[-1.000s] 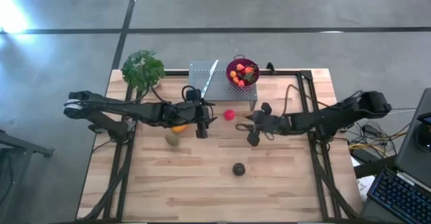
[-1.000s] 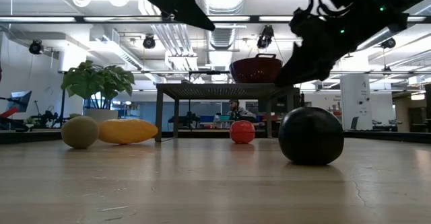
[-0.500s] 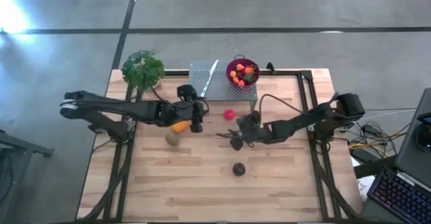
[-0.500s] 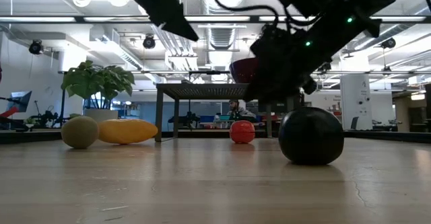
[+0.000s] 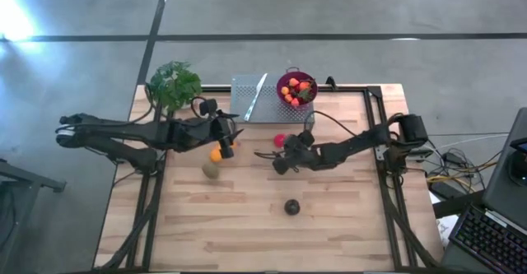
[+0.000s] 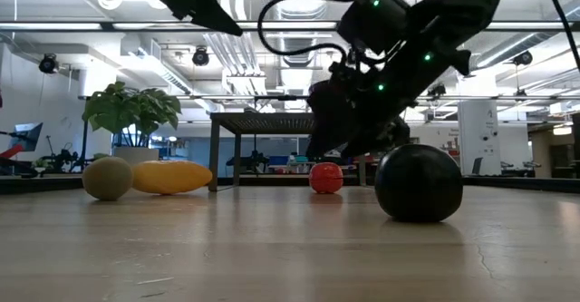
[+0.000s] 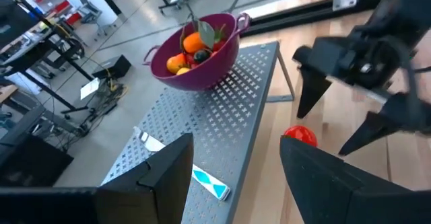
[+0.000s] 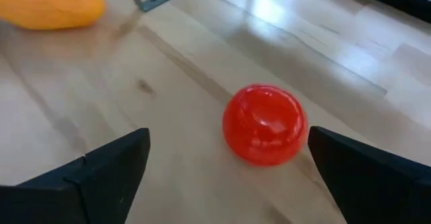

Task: Pick & Place Fruit
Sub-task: Put the red tomato into the violet strainer bowl on the shelf

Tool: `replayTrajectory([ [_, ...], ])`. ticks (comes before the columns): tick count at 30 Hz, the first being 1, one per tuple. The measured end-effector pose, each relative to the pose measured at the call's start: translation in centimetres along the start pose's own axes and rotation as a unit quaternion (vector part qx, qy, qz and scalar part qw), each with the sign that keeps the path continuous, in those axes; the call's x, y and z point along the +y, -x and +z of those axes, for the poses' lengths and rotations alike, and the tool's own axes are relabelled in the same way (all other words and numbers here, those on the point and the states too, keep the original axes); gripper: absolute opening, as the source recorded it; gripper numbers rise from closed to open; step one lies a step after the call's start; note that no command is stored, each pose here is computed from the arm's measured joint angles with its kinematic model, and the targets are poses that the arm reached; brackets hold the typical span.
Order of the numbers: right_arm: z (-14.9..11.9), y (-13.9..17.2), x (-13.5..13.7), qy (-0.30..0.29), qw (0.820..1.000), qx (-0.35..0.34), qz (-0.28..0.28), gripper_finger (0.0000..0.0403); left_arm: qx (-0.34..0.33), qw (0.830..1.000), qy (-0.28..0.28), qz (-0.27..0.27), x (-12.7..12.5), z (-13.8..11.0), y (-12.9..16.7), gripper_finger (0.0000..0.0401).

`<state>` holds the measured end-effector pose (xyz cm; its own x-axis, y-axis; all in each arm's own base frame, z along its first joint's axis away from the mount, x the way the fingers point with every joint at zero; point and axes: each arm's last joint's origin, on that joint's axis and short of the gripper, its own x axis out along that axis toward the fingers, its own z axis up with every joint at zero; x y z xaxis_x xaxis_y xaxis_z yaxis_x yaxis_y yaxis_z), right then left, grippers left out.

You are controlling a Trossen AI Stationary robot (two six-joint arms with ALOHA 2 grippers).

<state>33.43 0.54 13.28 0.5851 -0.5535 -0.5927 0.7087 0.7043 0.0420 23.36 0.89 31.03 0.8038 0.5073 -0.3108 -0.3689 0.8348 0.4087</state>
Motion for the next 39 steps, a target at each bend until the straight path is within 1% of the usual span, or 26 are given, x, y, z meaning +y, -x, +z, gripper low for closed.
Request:
replayTrajectory([
  [7, -0.5, -1.7, -0.7, -0.002, 1.0, 0.011, -0.022, 0.04, -0.006, 1.0, 0.004, -0.011, 0.0, -0.1, 0.2, 0.0227],
  [13, -0.8, -3.4, -0.9, -0.011, 1.0, -0.003, -0.024, 0.04, -0.006, 1.0, 0.004, -0.011, 0.0, -0.1, 0.1, 0.0227],
  [18, -1.2, -4.9, -1.3, -0.003, 0.999, 0.001, -0.036, 0.04, -0.006, 1.0, 0.004, -0.011, 0.0, -0.1, 0.1, 0.0227],
  [23, -1.3, -6.1, -0.8, 0.0, 0.999, 0.004, -0.041, 0.04, -0.005, 1.0, 0.005, -0.012, 0.0, -0.2, 0.1, 0.0227],
  [31, -1.1, -5.9, -0.8, 0.011, 0.999, 0.006, -0.044, 0.0399, -0.002, 1.0, 0.008, -0.013, -0.1, -0.2, 0.1, 0.0227],
  [35, -1.2, -5.9, -0.9, 0.006, 0.999, 0.01, -0.047, 0.0381, -0.002, 1.0, 0.01, -0.013, -0.1, -0.2, 0.1, 0.0227],
  [39, -1.2, -5.9, -0.9, 0.006, 0.999, 0.012, -0.045, 0.0348, -0.002, 1.0, 0.012, -0.013, -0.1, -0.2, 0.1, 0.0227],
])
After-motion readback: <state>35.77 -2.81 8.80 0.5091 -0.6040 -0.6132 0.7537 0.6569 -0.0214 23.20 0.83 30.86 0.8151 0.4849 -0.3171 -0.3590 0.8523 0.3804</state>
